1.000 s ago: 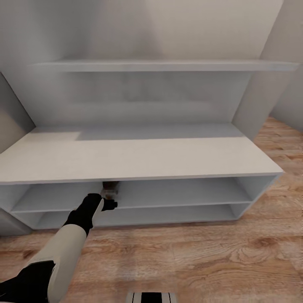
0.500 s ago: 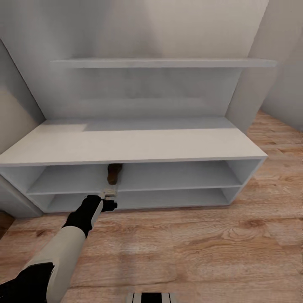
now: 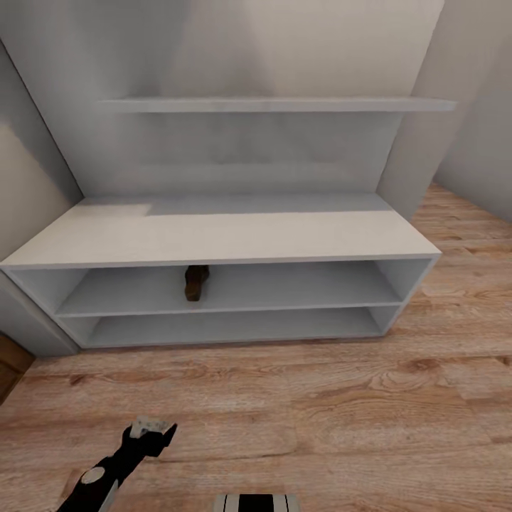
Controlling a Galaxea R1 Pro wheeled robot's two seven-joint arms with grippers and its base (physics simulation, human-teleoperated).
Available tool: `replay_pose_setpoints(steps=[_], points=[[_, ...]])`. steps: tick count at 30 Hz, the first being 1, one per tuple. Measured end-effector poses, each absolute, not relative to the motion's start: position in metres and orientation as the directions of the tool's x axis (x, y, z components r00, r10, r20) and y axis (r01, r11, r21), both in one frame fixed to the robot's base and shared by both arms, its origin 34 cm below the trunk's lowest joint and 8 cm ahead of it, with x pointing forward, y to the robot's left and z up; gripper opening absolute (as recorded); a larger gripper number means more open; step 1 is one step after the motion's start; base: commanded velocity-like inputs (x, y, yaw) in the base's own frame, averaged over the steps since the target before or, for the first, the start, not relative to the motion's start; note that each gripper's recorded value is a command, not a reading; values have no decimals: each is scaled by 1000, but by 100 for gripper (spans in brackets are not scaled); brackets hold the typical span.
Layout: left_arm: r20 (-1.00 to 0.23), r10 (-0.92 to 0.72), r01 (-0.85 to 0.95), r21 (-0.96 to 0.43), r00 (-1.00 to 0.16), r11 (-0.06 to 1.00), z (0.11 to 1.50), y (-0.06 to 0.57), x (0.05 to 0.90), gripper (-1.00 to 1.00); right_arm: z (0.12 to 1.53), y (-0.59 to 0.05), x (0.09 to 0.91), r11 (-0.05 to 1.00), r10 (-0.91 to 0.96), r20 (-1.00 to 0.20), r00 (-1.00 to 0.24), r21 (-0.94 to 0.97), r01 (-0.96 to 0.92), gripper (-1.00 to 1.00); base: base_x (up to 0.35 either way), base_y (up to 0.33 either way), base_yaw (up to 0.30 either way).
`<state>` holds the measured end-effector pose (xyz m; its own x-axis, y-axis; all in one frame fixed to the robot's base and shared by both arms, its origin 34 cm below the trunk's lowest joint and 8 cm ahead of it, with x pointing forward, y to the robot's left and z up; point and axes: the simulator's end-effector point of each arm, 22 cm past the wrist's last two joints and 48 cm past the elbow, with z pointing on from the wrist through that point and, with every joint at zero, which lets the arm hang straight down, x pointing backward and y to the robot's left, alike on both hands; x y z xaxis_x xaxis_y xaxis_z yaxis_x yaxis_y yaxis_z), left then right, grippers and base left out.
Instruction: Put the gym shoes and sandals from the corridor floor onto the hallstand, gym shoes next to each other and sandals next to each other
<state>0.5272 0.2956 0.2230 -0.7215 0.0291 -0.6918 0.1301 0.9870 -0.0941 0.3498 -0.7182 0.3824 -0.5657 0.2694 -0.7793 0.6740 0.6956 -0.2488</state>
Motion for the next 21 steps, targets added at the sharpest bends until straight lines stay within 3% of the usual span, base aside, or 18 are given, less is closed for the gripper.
replay_pose_setpoints(steps=[3, 18, 21], points=[[-679, -7, 79, -96, -734, 992, 212, 313, 487, 100, 375, -716, 345, 694, 284, -771, -570, -245, 677, -100, 0, 0, 0], [-690, -51, 28, -103, -722, 994, 215, 325, 486, 100, 373, -714, 345, 693, 288, -773, -565, -239, 680, -100, 0, 0, 0], [-693, -52, 24, -100, -719, 995, 216, 327, 487, 100, 373, -713, 344, 692, 289, -773, -565, -239, 681, -100, 0, 216, 0]])
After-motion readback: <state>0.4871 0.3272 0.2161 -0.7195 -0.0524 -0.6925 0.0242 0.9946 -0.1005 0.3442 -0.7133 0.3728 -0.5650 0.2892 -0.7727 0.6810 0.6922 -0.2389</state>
